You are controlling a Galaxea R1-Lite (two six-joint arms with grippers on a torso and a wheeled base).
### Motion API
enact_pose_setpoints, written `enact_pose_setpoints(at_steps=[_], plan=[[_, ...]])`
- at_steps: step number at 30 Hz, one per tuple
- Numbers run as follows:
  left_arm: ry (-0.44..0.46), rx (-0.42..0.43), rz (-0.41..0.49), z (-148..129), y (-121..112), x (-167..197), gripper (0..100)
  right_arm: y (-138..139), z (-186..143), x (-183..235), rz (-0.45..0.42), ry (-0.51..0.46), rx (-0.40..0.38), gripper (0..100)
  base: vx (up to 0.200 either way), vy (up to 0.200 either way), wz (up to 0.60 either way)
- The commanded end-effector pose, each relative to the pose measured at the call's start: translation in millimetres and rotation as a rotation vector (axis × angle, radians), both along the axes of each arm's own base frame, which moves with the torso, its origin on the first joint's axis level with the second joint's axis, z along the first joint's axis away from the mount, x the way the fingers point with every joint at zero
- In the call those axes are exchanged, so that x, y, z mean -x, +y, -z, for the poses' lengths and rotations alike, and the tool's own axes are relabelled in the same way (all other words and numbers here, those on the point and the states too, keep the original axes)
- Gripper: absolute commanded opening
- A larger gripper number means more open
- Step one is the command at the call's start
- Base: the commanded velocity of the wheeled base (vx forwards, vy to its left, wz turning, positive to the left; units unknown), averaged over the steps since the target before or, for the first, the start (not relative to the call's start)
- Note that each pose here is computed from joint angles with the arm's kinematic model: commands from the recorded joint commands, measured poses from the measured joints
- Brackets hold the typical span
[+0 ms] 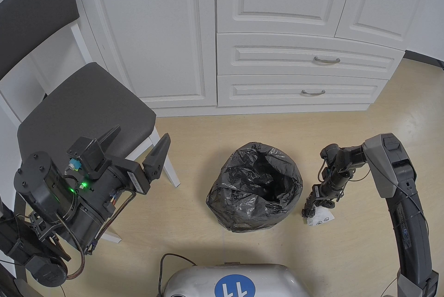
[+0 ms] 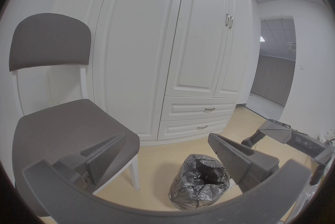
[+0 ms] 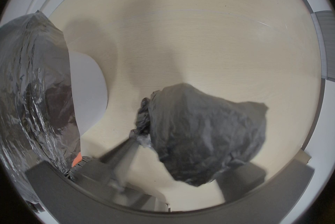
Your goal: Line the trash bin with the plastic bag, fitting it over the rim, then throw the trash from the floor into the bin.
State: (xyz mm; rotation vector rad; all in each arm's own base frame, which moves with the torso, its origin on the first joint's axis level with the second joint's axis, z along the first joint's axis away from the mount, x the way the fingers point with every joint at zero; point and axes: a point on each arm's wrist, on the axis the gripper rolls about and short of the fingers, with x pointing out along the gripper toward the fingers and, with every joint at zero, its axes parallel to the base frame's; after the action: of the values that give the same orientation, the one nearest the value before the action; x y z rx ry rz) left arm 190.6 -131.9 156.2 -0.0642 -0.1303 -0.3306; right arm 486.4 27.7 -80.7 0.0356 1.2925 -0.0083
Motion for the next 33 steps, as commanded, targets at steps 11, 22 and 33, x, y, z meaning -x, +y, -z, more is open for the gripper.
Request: enact_pose_setpoints(at_steps=[11,22,33], plan=[[-0.040,-0.036,-0.029,-7.7,0.2,8.2,100,-12.2,-108.5,12.6,0.061,-0.185,0.030,0,0.000,0.000,0.00],[-0.129,-0.035,-0.004,-27.5,-0.3,23.4,100,-2.6,-296.4,130.0,0.051,-0.904,-0.017,0,0.000,0.000,0.00],[-0.145,-0.113,-0.081,-26.5,2.8,22.8,100,46.4,-331.2,195.5,-0.082,-1.260,-0.130,0,0.000,0.000,0.00]])
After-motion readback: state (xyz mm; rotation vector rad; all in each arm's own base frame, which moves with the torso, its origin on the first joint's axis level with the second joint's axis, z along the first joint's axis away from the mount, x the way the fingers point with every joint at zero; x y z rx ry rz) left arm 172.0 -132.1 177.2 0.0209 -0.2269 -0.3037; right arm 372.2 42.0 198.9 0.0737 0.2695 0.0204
